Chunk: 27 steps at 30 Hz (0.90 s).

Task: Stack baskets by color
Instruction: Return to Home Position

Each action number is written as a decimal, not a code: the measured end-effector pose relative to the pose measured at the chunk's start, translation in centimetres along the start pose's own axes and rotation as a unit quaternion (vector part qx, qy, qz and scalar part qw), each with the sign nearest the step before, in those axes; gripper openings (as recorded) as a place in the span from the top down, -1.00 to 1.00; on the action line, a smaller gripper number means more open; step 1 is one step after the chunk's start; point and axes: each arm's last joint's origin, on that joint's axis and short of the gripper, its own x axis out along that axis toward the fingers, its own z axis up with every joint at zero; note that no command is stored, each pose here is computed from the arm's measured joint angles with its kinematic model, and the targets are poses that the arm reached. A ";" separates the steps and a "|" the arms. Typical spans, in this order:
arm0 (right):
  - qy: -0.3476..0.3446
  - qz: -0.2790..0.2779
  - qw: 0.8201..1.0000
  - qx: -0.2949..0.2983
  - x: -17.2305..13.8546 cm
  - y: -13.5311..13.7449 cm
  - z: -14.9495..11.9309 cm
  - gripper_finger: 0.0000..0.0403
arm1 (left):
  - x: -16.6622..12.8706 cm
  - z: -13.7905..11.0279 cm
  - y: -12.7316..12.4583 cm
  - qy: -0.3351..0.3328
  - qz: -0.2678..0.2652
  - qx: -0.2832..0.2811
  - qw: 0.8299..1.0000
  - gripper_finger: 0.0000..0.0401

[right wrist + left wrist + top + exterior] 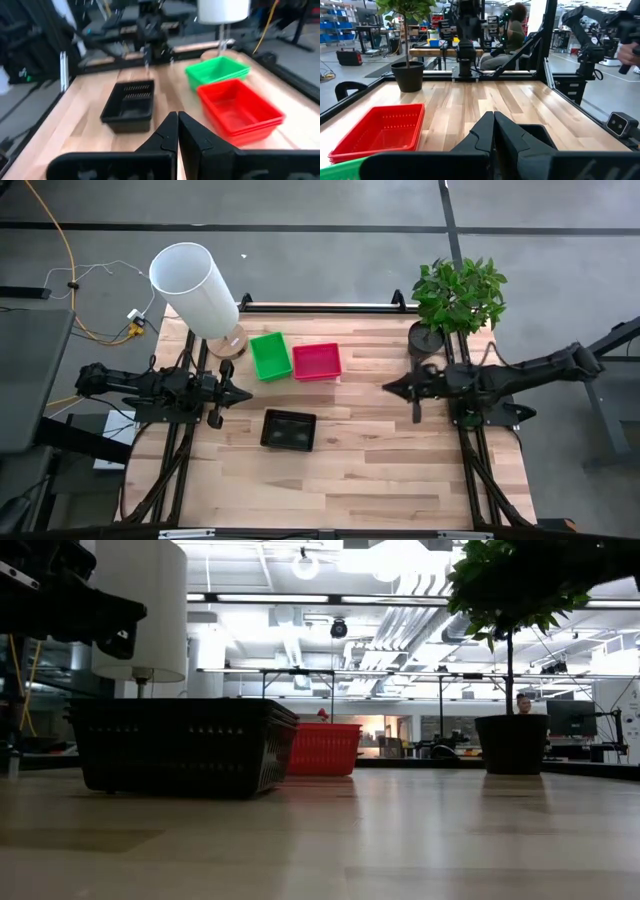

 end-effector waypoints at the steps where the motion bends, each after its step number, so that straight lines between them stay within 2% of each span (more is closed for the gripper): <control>1: -0.011 -0.004 1.000 0.003 -0.5 -0.3 0.0 1.00 | 0.0 0.0 0.0 0.000 0.000 0.000 1.000 1.00; 11: -0.084 -0.016 0.996 -0.005 -4.6 -2.1 0.8 1.00 | 0.0 0.0 0.0 0.000 0.000 0.000 1.000 1.00; 15: -0.118 0.018 0.993 -0.006 -4.0 -2.2 -2.0 1.00 | 0.0 0.0 0.0 0.000 0.000 0.000 1.000 1.00; 18: -0.133 0.017 0.991 -0.009 -3.8 -2.6 -4.1 1.00 | 0.0 0.0 0.0 0.000 0.000 0.000 1.000 1.00; 27: -0.117 -0.012 0.993 -0.007 -4.6 -3.8 -5.9 1.00 | 0.0 0.0 0.0 0.000 0.000 0.000 1.000 1.00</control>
